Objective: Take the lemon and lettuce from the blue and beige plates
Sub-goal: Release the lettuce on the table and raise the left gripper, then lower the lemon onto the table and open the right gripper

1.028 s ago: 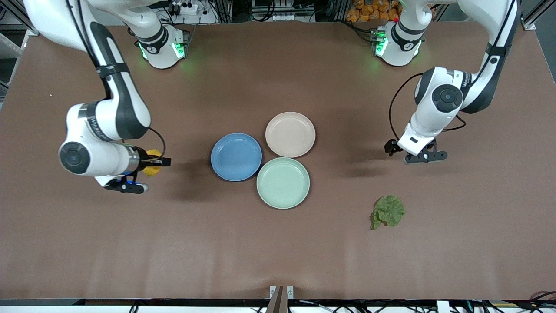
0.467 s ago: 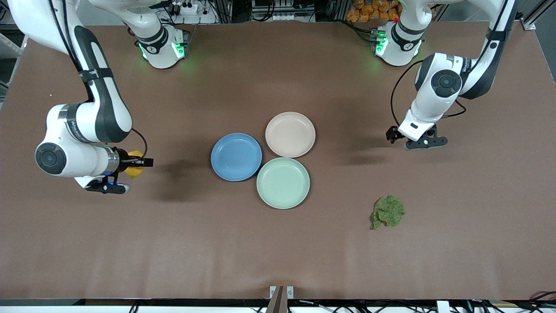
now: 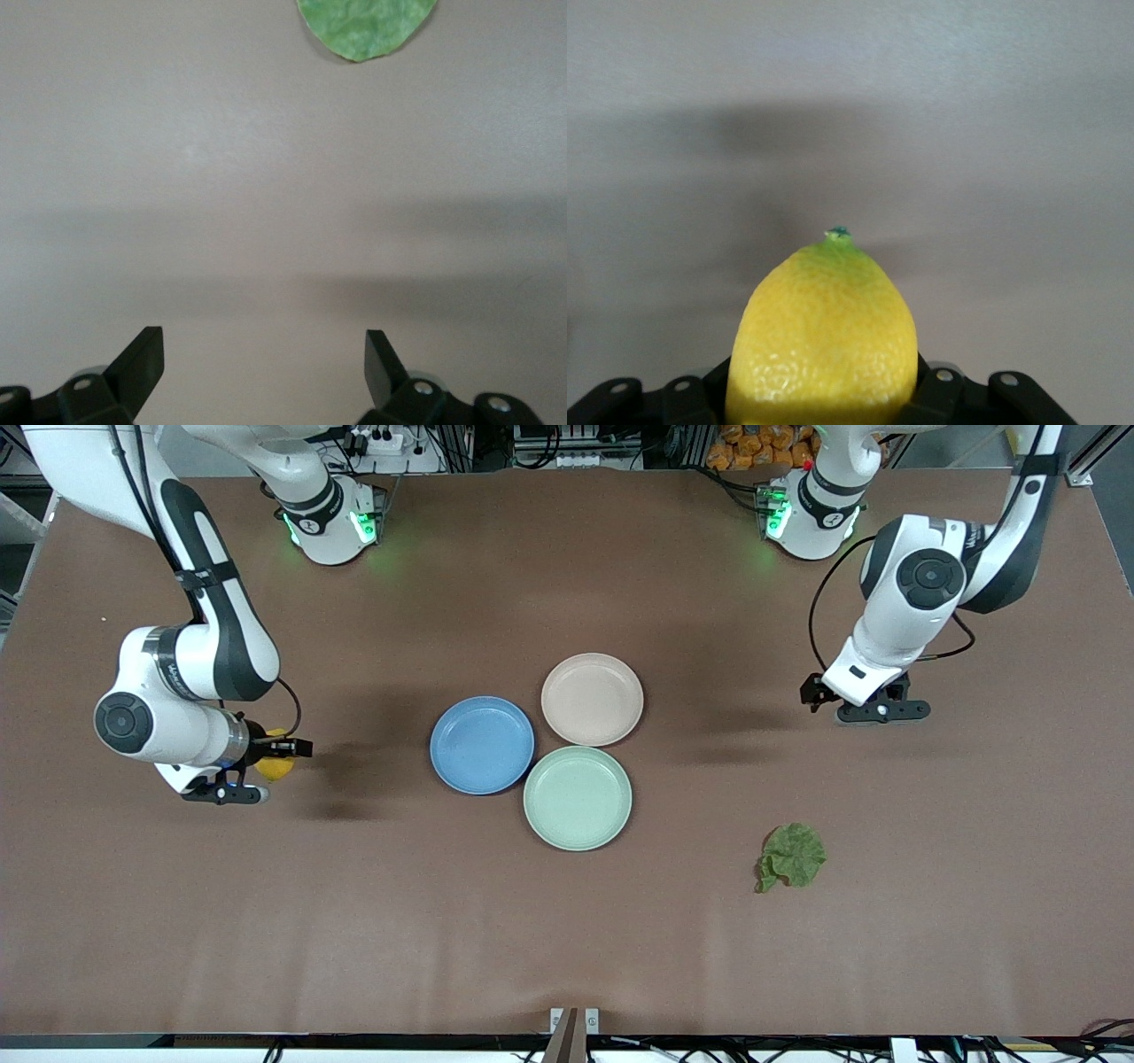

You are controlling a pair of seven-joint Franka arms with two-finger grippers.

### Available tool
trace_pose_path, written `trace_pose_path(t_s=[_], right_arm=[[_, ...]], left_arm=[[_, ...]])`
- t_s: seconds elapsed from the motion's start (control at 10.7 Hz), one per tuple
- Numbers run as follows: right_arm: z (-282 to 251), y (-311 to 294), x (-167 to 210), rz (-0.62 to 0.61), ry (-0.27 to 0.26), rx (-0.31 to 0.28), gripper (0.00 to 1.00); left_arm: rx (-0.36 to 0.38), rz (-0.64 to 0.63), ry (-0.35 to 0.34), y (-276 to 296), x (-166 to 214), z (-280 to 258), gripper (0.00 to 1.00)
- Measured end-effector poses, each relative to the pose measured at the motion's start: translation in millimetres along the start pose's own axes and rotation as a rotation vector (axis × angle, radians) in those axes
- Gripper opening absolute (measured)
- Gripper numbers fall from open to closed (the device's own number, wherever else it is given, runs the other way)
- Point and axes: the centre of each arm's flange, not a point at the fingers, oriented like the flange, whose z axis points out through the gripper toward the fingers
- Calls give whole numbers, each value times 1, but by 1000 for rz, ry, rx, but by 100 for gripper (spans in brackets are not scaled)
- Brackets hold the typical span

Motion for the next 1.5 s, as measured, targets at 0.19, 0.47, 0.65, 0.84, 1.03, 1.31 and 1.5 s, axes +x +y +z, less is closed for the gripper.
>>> trace_pose_path(t_s=[0.19, 0.47, 0.65, 0.84, 1.03, 1.31, 1.5], right_arm=[[25, 37, -9, -28, 53, 7, 58], [40, 74, -18, -43, 62, 14, 58], [46, 69, -20, -51, 88, 12, 58], [66, 65, -25, -57, 103, 8, 58], [77, 60, -25, -66, 100, 7, 58], [88, 55, -23, -76, 105, 6, 58], [97, 52, -22, -81, 103, 4, 58]], left_arm=[[-12, 46, -35, -7, 7, -48, 100], [-77, 65, -84, -21, 0, -131, 100], [-102, 55, -86, -27, 0, -196, 100], [-127, 50, -26, -31, 4, -245, 100], [-139, 46, 47, -35, 7, -283, 100], [-156, 46, 57, -38, 10, -308, 100], [-160, 49, 30, -38, 17, -309, 100]])
